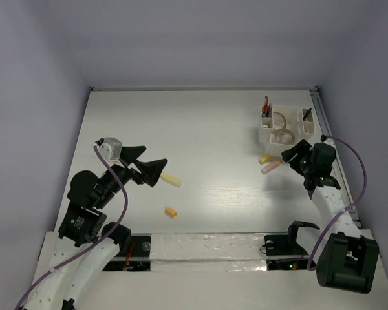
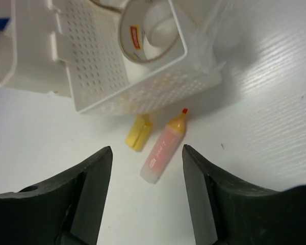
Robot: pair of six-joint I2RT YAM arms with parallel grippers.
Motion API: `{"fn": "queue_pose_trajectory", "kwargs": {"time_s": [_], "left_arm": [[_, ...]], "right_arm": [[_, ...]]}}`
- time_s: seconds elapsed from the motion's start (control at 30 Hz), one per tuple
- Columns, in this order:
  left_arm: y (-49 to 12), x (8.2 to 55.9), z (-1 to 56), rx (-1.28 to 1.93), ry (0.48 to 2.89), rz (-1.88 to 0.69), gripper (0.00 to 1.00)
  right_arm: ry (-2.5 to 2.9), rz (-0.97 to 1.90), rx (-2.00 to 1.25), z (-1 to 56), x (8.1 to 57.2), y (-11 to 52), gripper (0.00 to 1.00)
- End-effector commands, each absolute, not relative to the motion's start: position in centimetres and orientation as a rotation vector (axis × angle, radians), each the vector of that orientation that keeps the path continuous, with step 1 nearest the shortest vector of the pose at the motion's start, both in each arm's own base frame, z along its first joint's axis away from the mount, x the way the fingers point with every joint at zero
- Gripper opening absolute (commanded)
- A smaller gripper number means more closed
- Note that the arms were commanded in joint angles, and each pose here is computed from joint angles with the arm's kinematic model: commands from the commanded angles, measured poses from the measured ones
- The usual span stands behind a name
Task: Sort the stationery into containers
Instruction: Pick up the pen from the center of the board.
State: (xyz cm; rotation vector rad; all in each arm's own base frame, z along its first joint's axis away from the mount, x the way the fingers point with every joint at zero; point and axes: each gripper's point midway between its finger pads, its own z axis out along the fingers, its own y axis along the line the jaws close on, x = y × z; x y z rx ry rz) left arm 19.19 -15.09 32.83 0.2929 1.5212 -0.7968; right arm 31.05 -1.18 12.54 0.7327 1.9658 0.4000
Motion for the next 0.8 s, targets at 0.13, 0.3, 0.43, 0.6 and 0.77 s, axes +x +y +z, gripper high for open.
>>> {"fn": "queue_pose_trajectory", "kwargs": {"time_s": [0.13, 0.3, 0.43, 0.6, 0.77], "left_arm": [[-15.0, 18.5, 34.7, 0.305, 1.437, -0.813, 0.99], [-14.9, 18.4, 34.8, 0.304, 1.431, -0.810, 0.99], [-14.8, 18.3, 35.0, 0.305, 1.424, -0.809, 0.99], [-15.0, 17.8, 35.3, 0.318, 1.411, -0.821, 0.99], [-15.1, 17.2, 35.6, 0.329, 1.397, -0.833, 0.99]], "right_arm": [[2.173, 0.361, 0.645, 9.4, 31.6, 2.0, 0.71], [2.226, 0.325, 0.662, 7.6, 32.0, 2.7, 0.71], [2.251, 0.258, 0.693, 6.4, 31.7, 2.7, 0.71], [2.285, 0.207, 0.732, 5.3, 31.4, 2.5, 0.71], [2.319, 0.111, 0.743, 4.5, 31.8, 2.2, 0.72]]}}
